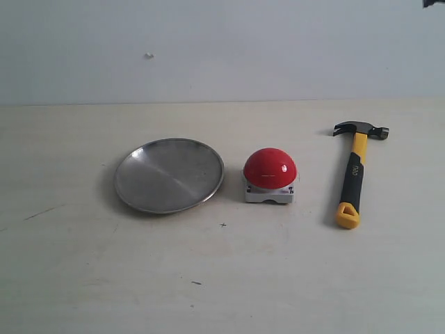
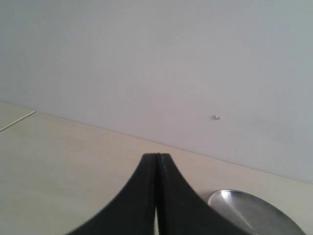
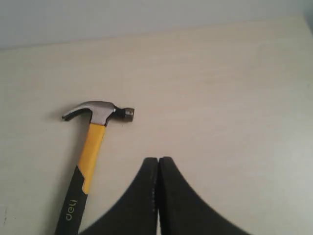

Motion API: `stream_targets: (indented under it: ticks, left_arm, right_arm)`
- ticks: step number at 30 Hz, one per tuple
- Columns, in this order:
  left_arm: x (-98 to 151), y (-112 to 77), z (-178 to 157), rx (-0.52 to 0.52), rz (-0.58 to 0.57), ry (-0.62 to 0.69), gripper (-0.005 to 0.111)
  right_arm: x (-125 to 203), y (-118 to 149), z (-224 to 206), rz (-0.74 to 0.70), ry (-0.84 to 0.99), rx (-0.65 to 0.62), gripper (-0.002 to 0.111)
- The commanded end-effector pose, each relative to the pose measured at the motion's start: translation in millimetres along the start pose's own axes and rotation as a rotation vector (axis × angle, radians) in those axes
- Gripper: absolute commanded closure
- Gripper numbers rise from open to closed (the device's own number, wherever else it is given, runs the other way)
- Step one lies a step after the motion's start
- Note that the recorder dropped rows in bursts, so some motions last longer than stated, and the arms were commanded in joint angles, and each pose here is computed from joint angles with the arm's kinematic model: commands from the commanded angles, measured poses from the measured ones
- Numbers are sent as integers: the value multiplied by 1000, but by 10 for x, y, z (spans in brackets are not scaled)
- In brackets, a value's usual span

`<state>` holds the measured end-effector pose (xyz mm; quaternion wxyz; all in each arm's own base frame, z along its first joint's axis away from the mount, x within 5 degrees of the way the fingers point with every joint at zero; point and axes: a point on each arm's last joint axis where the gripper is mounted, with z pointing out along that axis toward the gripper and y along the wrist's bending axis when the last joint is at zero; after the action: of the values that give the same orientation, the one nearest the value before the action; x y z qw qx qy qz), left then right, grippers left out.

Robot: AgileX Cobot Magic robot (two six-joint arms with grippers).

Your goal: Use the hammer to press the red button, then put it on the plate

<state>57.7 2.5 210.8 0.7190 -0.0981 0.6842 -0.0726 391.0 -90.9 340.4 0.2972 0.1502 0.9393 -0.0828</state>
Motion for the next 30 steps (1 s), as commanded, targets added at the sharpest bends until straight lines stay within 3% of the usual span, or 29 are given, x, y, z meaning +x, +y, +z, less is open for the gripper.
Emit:
stream_targets:
  ticks: [1, 4, 10, 15, 19, 25, 30]
  left_arm:
    - [9, -2, -3, 7, -2, -1, 107]
    - [9, -2, -3, 7, -2, -1, 107]
    - [9, -5, -3, 13, -2, 1, 107]
    - [9, -5, -3, 13, -2, 1, 107]
    - [9, -5, -3, 13, -2, 1, 107]
    - [9, -5, -3, 13, -2, 1, 107]
    - [9, -5, -3, 13, -2, 1, 107]
  right_arm:
    - [78, 147, 677, 101, 165, -70, 105]
    - [145, 308, 1081, 153, 248, -145, 94]
    - [265, 688, 1643, 112, 269, -178, 68]
    - [335, 916, 1882, 146, 229, -242, 67]
    - [327, 938, 1884, 170, 233, -261, 65]
    - [198, 745, 1786, 200, 227, -44, 47]
    - [207, 739, 1814, 227, 236, -27, 45]
